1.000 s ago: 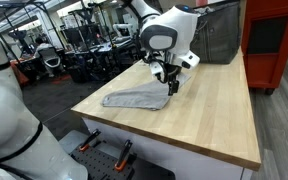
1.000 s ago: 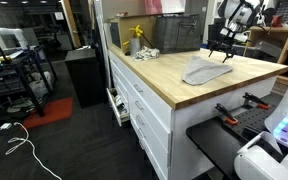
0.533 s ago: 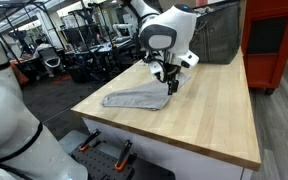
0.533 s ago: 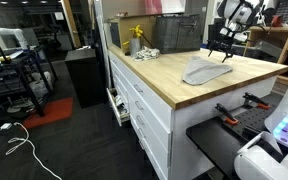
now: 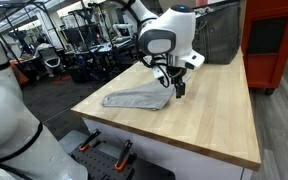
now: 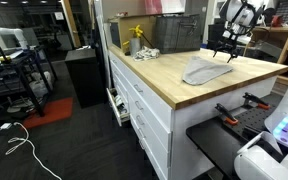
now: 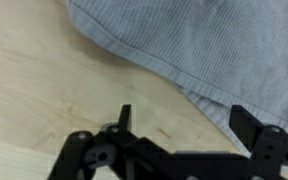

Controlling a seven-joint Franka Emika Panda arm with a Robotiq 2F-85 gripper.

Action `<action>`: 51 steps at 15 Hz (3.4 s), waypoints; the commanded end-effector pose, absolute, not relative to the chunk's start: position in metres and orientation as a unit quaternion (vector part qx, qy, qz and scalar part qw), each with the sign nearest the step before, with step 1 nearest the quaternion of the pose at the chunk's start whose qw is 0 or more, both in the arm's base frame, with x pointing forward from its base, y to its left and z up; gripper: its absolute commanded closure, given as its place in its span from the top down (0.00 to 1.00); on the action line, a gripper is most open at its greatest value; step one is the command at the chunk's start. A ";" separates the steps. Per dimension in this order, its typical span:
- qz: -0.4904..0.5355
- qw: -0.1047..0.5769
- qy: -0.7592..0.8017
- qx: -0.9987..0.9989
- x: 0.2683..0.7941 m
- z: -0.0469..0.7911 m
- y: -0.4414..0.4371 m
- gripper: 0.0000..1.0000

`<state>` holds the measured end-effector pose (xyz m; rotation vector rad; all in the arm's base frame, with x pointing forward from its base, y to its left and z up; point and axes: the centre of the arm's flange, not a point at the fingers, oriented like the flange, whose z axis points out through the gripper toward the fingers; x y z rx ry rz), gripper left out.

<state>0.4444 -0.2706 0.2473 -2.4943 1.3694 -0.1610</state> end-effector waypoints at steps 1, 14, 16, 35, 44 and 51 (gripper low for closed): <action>-0.092 0.112 0.462 -0.875 0.406 0.253 -0.269 1.00; -0.135 0.071 0.308 -0.939 0.355 0.311 -0.229 1.00; -0.117 0.058 0.287 -0.949 0.355 0.309 -0.219 1.00; -0.017 0.038 0.319 -0.947 0.399 0.249 -0.207 1.00; -0.012 0.024 0.346 -0.938 0.400 0.246 -0.220 0.21; -0.030 -0.009 0.381 -0.924 0.394 0.253 -0.231 0.31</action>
